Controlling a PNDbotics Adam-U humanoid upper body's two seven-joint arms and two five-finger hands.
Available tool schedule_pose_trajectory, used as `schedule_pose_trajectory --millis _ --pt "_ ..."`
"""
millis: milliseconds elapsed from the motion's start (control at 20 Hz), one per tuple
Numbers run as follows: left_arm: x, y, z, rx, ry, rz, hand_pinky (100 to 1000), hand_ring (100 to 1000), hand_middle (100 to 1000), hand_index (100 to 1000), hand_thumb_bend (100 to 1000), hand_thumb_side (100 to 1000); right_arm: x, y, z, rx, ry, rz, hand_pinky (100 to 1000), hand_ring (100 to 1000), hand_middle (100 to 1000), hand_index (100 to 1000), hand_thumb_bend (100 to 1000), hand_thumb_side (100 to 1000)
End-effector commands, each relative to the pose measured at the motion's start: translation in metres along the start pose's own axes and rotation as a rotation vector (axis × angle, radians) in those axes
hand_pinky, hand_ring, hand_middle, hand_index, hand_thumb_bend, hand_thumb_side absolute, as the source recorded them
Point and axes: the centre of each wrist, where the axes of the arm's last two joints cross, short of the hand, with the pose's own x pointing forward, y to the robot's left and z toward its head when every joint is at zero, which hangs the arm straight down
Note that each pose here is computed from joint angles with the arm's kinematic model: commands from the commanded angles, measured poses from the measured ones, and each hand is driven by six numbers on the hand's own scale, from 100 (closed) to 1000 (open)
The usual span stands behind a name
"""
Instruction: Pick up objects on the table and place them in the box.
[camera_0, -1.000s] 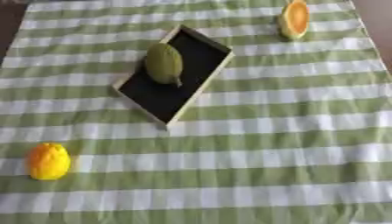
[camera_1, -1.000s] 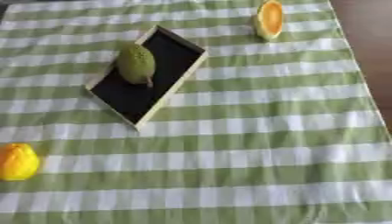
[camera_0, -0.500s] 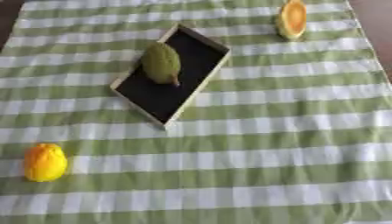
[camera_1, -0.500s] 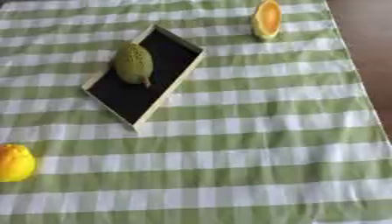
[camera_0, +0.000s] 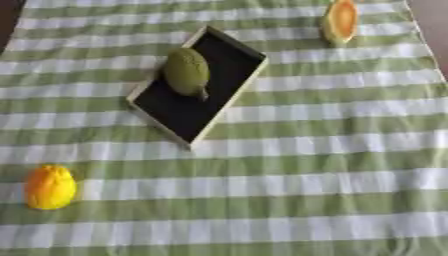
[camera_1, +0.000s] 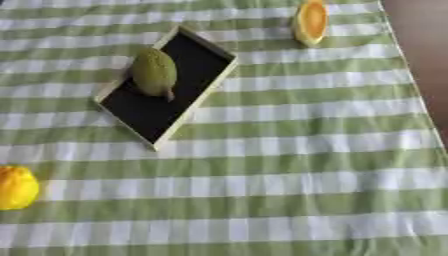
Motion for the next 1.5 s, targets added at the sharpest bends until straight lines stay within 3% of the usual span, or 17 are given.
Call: schedule_pose_trajectory --millis 50,600,1500 --pt "0.006 0.003 -0.010 -0.012 -0.044 -0.003 857 777 746 900 620 505 -0.007 -0.005 -0.004 0.042 0.006 0.075 950 945 894 941 404 100" --pt "0.007 0.002 -0.009 -0.021 -0.038 0.005 857 775 743 899 619 505 -0.001 0.013 -0.015 0.137 -0.043 0.162 954 951 909 963 391 100" --pt "0.008 -0.001 -0.010 -0.025 -0.033 0.023 858 774 737 898 616 506 0.015 0.025 -0.030 0.114 -0.068 0.138 947 942 900 966 396 100"
